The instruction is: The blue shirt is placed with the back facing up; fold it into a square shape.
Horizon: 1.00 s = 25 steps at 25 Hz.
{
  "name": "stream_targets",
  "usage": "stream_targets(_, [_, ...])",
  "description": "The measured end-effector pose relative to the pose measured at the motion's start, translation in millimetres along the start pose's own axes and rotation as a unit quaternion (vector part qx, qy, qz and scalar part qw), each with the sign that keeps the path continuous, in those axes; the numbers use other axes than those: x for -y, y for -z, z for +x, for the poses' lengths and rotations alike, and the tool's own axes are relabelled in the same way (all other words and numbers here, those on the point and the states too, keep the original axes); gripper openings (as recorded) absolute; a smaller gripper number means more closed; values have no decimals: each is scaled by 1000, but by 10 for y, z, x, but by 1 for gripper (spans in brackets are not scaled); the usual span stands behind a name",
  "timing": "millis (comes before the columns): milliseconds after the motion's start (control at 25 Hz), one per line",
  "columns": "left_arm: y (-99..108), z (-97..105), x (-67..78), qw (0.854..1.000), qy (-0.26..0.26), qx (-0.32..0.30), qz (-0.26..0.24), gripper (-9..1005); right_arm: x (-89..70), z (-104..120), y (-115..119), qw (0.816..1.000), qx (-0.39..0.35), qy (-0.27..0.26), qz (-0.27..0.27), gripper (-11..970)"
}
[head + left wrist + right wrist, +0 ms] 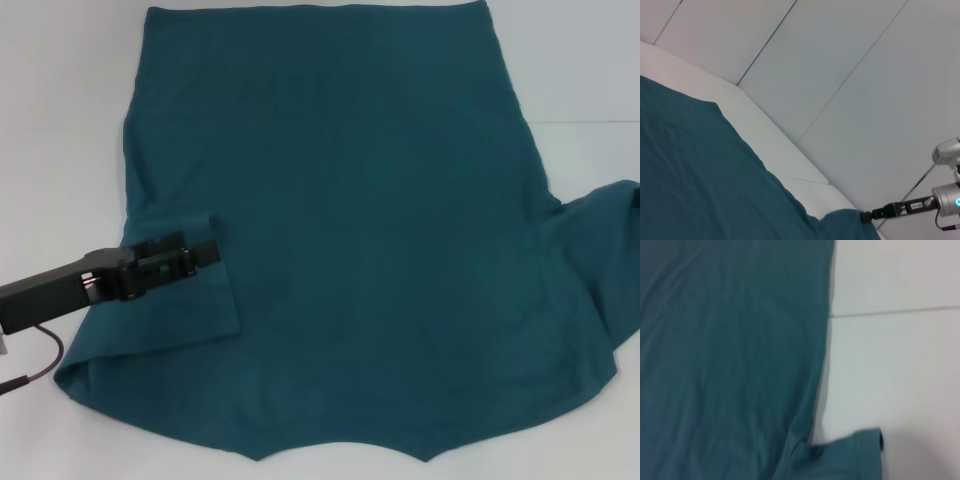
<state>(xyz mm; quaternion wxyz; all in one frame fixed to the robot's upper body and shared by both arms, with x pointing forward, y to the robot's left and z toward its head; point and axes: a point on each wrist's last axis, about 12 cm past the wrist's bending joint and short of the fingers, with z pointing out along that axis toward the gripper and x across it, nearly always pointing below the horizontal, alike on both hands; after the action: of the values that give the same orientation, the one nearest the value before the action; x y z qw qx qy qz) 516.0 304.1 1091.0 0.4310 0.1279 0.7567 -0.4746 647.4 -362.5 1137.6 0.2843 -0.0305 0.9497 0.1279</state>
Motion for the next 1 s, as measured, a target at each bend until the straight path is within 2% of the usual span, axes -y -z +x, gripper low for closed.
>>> stream_targets(240, [7,7,-4,1000,3,1,-2,911,-28,-110,52,1000,-3,14,0,12])
stream_targets(400, [7,8,-14,1000,3,2,-6,910,-112,-101,32,999,-20,18,-18,12])
stream_targets(720, [-20,2,-16,1000,5,2,-5,909,-377,-68,-23,996,-60,21,-68,11])
stream_targets(1000, [-28,3,-27,1000,10,4,-10,909,-716,-155,-86,991,-90,24,-91,12])
